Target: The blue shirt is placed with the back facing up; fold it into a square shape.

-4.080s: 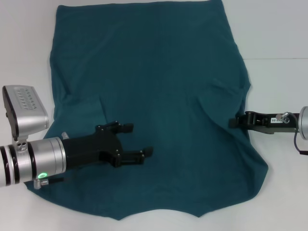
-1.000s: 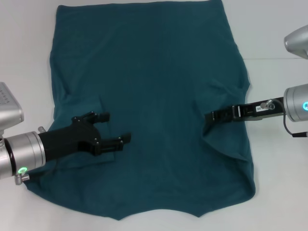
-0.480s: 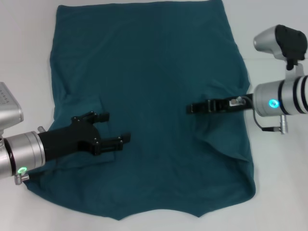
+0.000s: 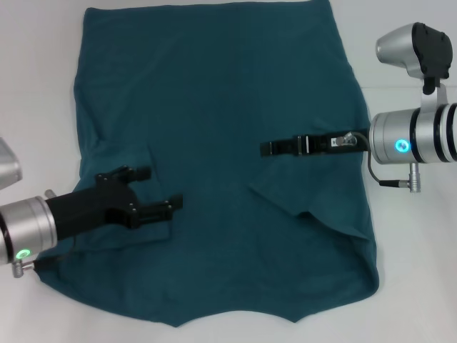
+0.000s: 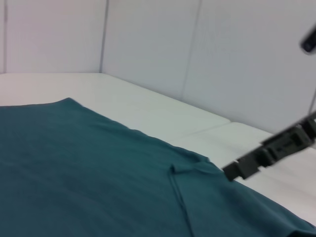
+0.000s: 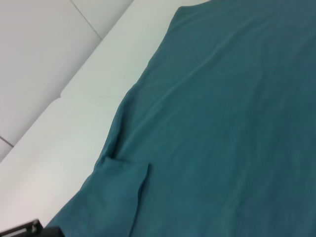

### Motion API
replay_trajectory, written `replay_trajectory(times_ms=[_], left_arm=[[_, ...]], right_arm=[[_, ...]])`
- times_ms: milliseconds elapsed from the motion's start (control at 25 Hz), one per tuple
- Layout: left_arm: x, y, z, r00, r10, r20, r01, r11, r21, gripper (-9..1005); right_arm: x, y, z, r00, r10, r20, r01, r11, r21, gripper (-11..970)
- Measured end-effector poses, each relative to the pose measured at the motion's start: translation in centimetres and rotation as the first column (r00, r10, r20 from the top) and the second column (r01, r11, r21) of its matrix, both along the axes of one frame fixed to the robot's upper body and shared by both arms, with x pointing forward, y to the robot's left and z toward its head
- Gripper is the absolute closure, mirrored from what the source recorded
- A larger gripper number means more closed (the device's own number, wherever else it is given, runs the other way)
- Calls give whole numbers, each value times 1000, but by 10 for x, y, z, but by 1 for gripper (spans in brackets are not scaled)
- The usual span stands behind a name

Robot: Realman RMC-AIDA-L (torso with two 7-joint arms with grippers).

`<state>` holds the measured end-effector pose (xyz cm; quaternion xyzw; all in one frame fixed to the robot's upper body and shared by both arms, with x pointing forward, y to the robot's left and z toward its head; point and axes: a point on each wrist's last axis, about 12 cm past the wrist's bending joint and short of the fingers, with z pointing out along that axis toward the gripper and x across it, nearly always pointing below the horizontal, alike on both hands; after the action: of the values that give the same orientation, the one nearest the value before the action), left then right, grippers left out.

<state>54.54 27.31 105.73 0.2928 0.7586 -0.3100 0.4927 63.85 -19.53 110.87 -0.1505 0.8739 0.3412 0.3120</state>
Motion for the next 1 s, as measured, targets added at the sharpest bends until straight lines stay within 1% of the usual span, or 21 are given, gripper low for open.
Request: replay_trajectory(times_ms=[200, 360, 520, 680, 760, 920, 1000], left_arm=[[-7, 15, 2, 998, 55, -38, -55, 998, -13, 50], [-17, 31, 3, 992, 102, -72, -104, 994, -19, 50], [-27, 47, 7, 984, 140, -112, -143, 989, -19, 53], [-33, 53, 9, 980, 151, -129, -154, 988, -11, 57], [-41, 61, 10, 973, 174, -155, -177, 984, -5, 59], [-48, 72, 11, 957, 216, -195, -217, 976, 17, 63], [-51, 79, 11, 942, 245, -229, -245, 969, 31, 65]], right_arm=[[-7, -2, -1, 998, 58, 20, -59, 998, 20, 240], [-11, -3, -1, 995, 85, 53, -87, 995, 43, 215], [-13, 0, -2, 992, 105, 69, -108, 993, 40, 191], [-15, 3, -3, 987, 139, 81, -142, 989, 32, 167], [-16, 3, -3, 985, 147, 86, -151, 988, 33, 136], [-17, 2, -5, 986, 141, 84, -145, 989, 40, 73], [-17, 0, -5, 988, 126, 88, -130, 990, 47, 42]])
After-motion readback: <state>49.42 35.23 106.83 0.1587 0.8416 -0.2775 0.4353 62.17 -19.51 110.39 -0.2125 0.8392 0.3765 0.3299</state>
